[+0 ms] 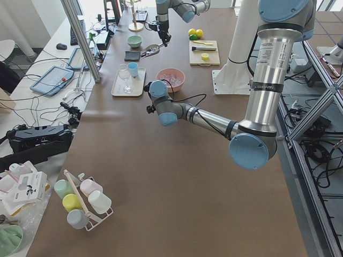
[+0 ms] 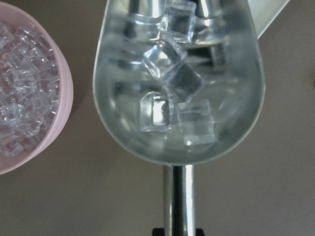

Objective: Put ice in cup with scoop
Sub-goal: 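Tip the scoop over the blue cup with the right gripper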

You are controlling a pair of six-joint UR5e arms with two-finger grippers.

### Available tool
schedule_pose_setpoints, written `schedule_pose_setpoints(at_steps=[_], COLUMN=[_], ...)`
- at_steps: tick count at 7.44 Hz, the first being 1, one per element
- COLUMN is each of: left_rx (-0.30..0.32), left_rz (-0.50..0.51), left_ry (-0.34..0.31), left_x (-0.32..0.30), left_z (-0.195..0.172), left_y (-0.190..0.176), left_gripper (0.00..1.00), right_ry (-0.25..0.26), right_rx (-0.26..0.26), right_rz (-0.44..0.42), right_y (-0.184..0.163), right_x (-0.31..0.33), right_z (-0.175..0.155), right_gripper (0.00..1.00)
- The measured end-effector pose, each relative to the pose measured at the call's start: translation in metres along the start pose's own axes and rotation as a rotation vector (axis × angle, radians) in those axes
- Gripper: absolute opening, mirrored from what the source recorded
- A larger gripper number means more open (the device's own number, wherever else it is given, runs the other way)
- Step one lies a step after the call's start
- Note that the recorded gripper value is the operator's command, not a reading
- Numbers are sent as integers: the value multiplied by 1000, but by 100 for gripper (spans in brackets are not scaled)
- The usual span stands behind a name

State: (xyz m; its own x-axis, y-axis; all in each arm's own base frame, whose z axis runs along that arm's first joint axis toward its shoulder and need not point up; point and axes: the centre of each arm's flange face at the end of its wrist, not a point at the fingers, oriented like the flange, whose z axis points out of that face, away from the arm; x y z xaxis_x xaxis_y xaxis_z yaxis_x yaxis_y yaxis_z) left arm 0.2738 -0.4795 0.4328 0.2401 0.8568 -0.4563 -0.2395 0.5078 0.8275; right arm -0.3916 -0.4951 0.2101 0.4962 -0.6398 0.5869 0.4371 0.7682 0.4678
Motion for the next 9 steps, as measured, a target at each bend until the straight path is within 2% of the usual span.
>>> schedule_pose_setpoints(at_steps=[3, 5, 9], left_rx=[-101, -187, -333], left_rz=[-161, -320, -694], left_ry=[-72, -137, -262], left_x=[-33, -54, -105], left_z=[-23, -54, -122], left_y=[31, 67, 143], left_gripper=[98, 98, 98], right_ry=[7, -4, 7], right_rx=[-39, -69, -161], right_rz=[63, 104, 167], right_y=[-20, -41, -87], right_x=[27, 44, 45], right_z=[4, 7, 11], right_gripper=[0, 0, 0])
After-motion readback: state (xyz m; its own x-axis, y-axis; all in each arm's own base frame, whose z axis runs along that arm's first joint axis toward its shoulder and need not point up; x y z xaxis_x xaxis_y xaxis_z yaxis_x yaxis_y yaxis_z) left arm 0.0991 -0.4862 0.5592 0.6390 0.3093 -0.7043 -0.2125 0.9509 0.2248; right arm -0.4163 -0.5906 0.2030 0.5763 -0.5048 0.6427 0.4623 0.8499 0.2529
